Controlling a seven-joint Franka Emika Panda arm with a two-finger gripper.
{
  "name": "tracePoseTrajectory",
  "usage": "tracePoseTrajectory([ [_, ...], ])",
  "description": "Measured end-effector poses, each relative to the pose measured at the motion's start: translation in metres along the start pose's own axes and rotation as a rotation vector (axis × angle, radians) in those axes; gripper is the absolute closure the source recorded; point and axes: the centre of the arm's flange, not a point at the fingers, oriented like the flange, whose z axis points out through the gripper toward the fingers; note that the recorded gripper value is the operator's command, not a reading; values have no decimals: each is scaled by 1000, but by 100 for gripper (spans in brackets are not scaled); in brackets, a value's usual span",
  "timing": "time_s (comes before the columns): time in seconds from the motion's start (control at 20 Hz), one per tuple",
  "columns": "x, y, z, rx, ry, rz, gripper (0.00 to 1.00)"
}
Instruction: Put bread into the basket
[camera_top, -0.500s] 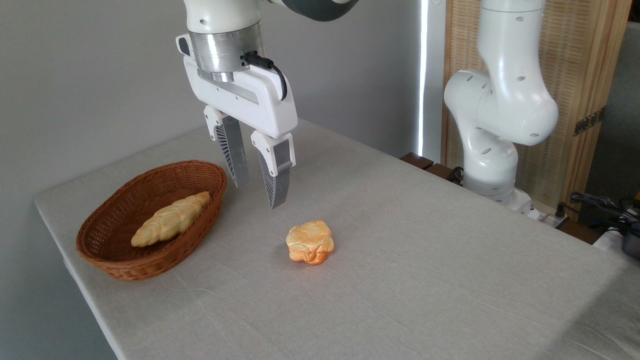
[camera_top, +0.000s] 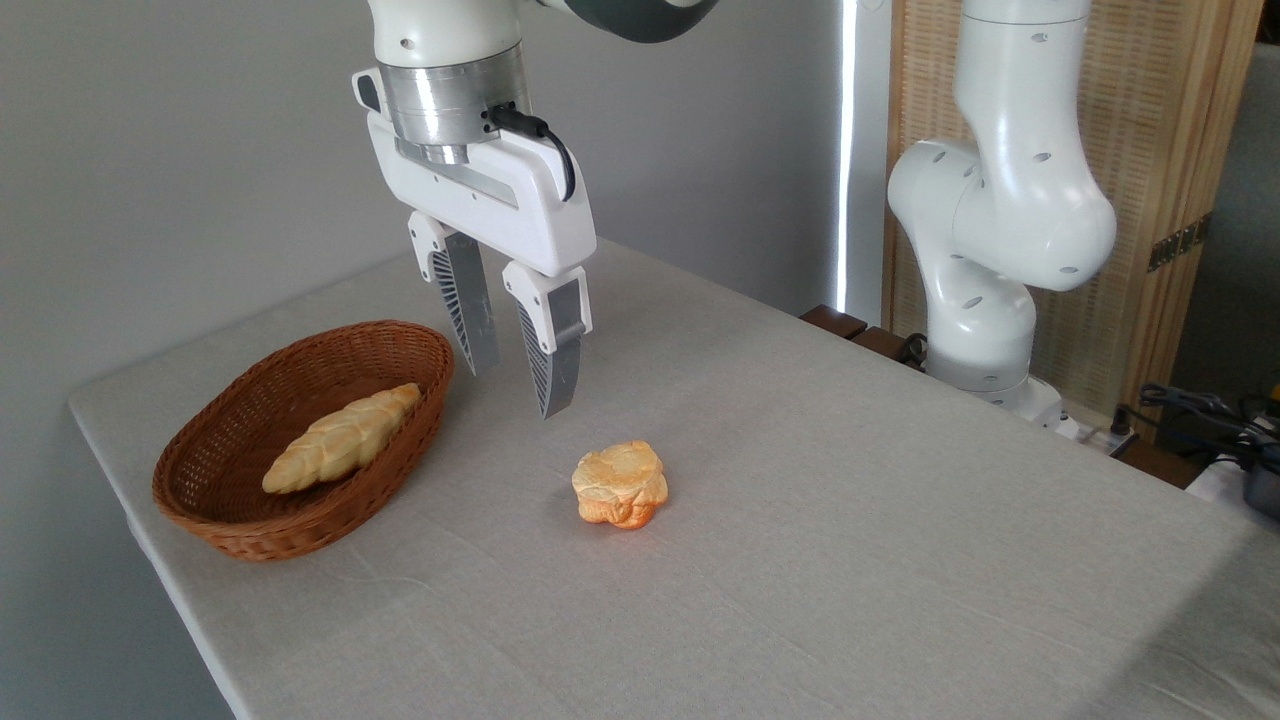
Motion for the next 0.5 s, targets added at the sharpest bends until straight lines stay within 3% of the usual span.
tracePoseTrajectory([
  [0.5,2,3,0,6,-4,4,0],
])
